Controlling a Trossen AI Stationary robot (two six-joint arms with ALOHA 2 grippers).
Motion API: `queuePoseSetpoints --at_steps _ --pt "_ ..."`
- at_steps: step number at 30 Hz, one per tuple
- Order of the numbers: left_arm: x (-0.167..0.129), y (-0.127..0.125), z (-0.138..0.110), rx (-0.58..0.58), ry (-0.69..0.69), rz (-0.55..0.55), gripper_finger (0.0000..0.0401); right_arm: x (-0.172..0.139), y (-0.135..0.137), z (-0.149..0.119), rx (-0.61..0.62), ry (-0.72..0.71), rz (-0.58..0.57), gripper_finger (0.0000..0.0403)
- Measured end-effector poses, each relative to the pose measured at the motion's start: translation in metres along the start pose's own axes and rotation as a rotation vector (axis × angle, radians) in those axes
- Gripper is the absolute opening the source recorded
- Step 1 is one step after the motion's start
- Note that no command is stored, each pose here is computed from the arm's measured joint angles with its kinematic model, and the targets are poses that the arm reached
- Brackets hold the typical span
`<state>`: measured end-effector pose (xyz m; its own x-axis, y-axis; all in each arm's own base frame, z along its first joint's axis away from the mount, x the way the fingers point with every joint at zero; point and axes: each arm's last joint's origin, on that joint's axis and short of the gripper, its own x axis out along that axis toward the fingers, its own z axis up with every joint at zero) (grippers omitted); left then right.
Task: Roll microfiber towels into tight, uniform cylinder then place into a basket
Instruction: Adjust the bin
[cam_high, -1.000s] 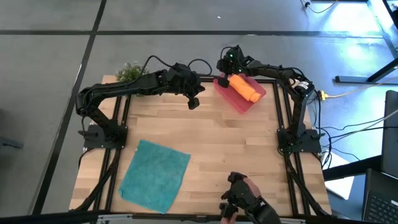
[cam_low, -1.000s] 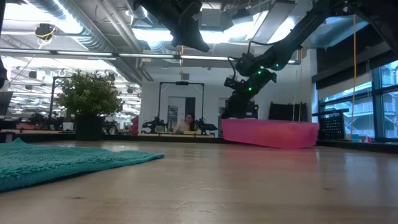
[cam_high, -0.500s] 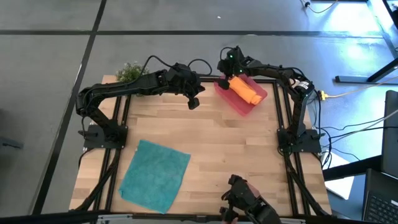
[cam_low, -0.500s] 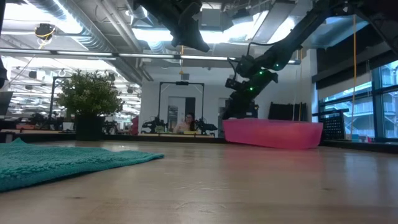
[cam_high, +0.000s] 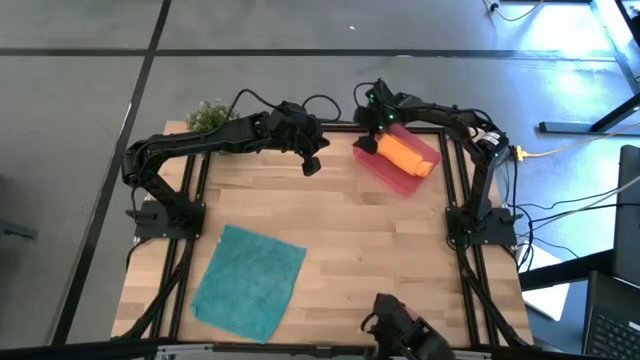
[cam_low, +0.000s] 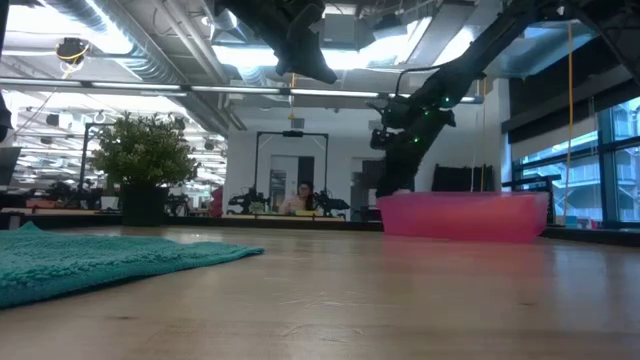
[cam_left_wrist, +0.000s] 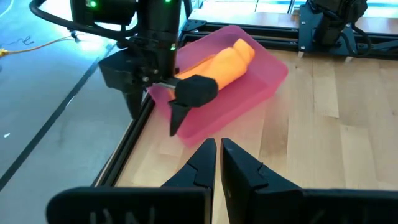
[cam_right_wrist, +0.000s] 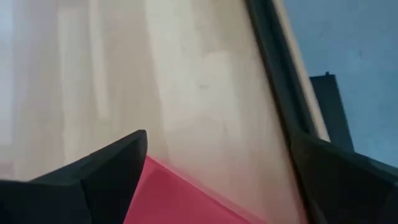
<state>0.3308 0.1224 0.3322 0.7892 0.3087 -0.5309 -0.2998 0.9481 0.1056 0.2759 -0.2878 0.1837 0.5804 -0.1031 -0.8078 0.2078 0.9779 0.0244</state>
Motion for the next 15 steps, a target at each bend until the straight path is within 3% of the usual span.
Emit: queuePoseSetpoints --at_steps 8,15 --pt "0.000 0.000 0.000 0.000 0.000 0.000 0.0014 -0.027 0.012 0.000 -0.041 0.071 0.007 0.0398" --pt "0.000 0.000 0.000 0.000 -0.001 0.000 0.0014 -0.056 0.025 0.008 -0.032 0.147 -0.158 0.0398"
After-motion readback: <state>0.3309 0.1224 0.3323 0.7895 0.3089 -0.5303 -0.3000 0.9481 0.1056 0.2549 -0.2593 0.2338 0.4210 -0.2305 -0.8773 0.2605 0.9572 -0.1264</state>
